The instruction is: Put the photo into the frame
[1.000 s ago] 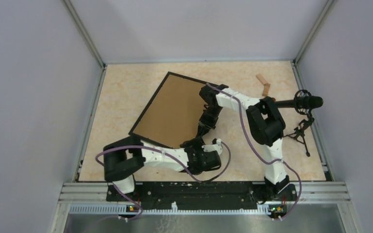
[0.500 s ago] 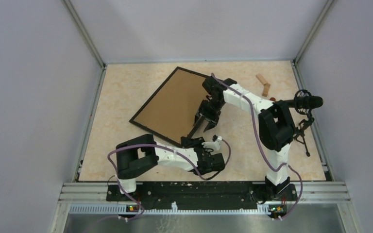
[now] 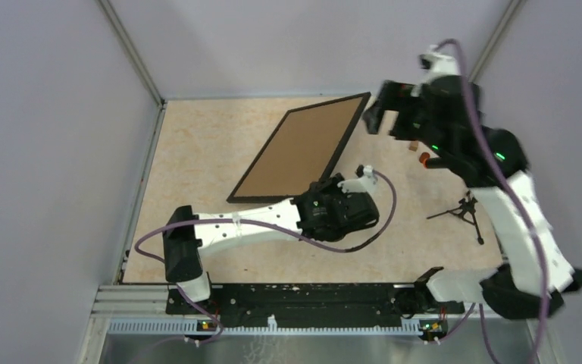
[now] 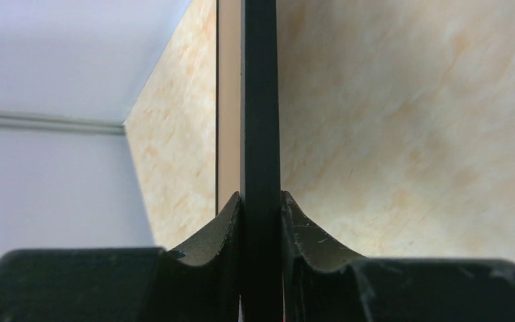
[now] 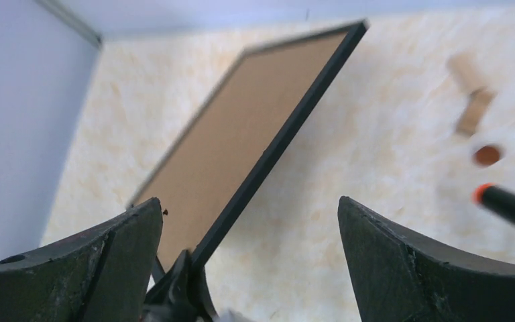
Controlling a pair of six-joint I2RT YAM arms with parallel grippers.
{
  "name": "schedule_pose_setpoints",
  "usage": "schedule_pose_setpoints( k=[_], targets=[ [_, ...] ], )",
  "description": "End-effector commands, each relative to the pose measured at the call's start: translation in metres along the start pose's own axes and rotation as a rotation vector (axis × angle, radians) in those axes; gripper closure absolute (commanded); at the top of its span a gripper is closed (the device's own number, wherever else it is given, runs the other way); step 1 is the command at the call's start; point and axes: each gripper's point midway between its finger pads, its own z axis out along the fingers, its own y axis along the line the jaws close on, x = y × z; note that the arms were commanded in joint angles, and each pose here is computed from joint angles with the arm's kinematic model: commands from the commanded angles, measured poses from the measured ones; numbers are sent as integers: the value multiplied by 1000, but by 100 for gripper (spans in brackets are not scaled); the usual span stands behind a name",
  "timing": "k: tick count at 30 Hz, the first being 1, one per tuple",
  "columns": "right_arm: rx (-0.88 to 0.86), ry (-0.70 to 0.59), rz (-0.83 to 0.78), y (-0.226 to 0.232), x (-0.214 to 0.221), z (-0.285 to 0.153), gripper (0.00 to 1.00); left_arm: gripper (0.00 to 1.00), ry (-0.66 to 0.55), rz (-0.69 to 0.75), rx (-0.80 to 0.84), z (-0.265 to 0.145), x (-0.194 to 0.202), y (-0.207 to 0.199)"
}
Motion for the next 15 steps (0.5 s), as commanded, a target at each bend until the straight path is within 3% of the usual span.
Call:
schedule_pose_setpoints(
  k=[1,4,8,12,15],
  targets=[
    [110,-334,-19,-46,-54,-85,1,100,-126,-211,131,-32,-66,59],
    [63,-466,37,-53,-67,-132,1,100,-236,-347,260,-45,-99,78],
    [42,-529,43,-60,-66,-154,1,100,-353,-600,432,-48,-115,119],
    [56,-504,51,-66,-53,-149,1,100,-444,-823,575,-53,-106,160],
    [20,-427,45,-57,-35,-126,1,100,-435,-979,686,-48,-88,178]
  ],
)
